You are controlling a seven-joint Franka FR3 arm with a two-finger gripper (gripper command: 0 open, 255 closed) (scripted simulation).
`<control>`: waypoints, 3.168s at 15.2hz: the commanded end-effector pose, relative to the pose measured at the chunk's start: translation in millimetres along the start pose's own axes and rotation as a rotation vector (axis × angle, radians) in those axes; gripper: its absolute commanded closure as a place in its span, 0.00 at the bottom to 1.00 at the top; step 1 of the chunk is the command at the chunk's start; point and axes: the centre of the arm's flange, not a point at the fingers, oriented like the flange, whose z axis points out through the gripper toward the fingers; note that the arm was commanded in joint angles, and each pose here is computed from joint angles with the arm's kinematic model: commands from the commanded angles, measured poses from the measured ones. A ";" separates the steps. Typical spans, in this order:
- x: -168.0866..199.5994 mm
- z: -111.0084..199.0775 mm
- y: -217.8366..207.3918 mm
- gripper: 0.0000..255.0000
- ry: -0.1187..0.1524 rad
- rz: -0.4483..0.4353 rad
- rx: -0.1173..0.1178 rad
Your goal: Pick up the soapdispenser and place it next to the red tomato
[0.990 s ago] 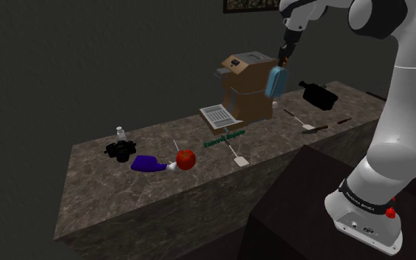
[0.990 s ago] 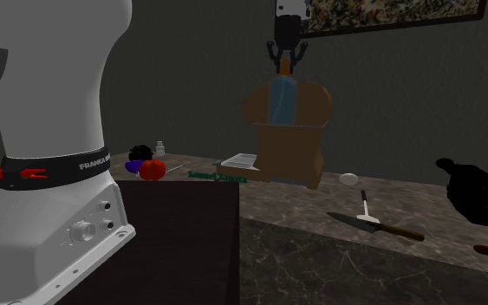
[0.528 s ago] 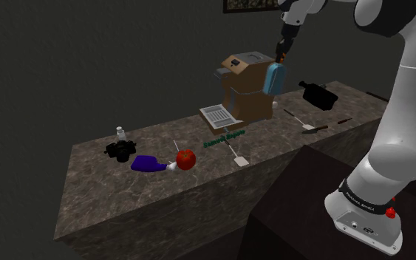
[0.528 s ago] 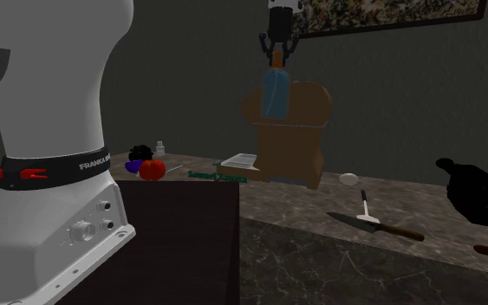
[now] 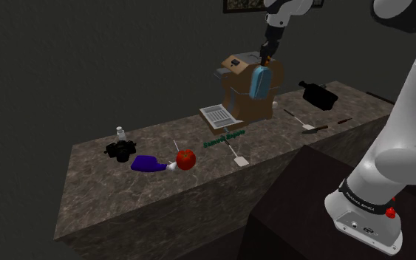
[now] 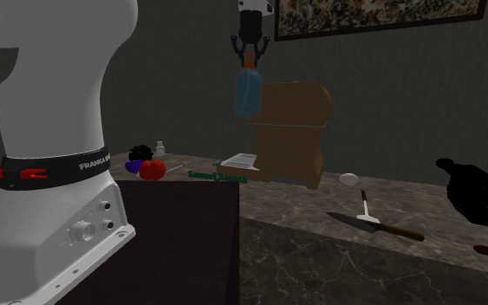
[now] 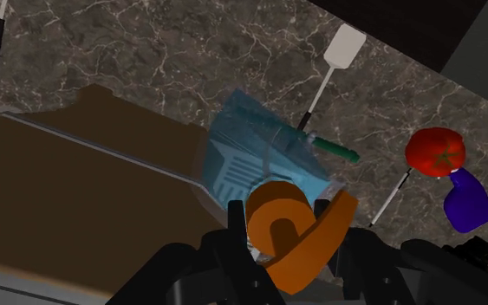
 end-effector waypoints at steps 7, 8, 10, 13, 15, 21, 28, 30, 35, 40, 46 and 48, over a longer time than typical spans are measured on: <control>28.1 7.4 -102.7 1.00 0.001 0.001 -0.001; 31.8 8.1 -115.4 1.00 0.001 0.001 -0.001; 39.1 9.6 -140.7 1.00 0.001 0.001 -0.001; 50.2 11.9 -178.6 1.00 0.001 0.001 -0.001; 57.6 13.4 -204.0 1.00 0.001 0.001 -0.001; 79.7 18.0 -279.9 1.00 0.001 0.001 -0.001; 92.7 36.8 -329.8 1.00 0.001 0.001 -0.001; 91.6 47.3 -329.4 1.00 0.001 0.001 -0.001; 88.8 73.5 -328.6 1.00 0.001 0.001 -0.001; 86.0 99.8 -327.7 1.00 0.001 0.001 -0.001; 82.7 131.3 -326.6 1.00 0.001 0.001 -0.001; 81.6 141.8 -326.3 1.00 0.001 0.001 -0.001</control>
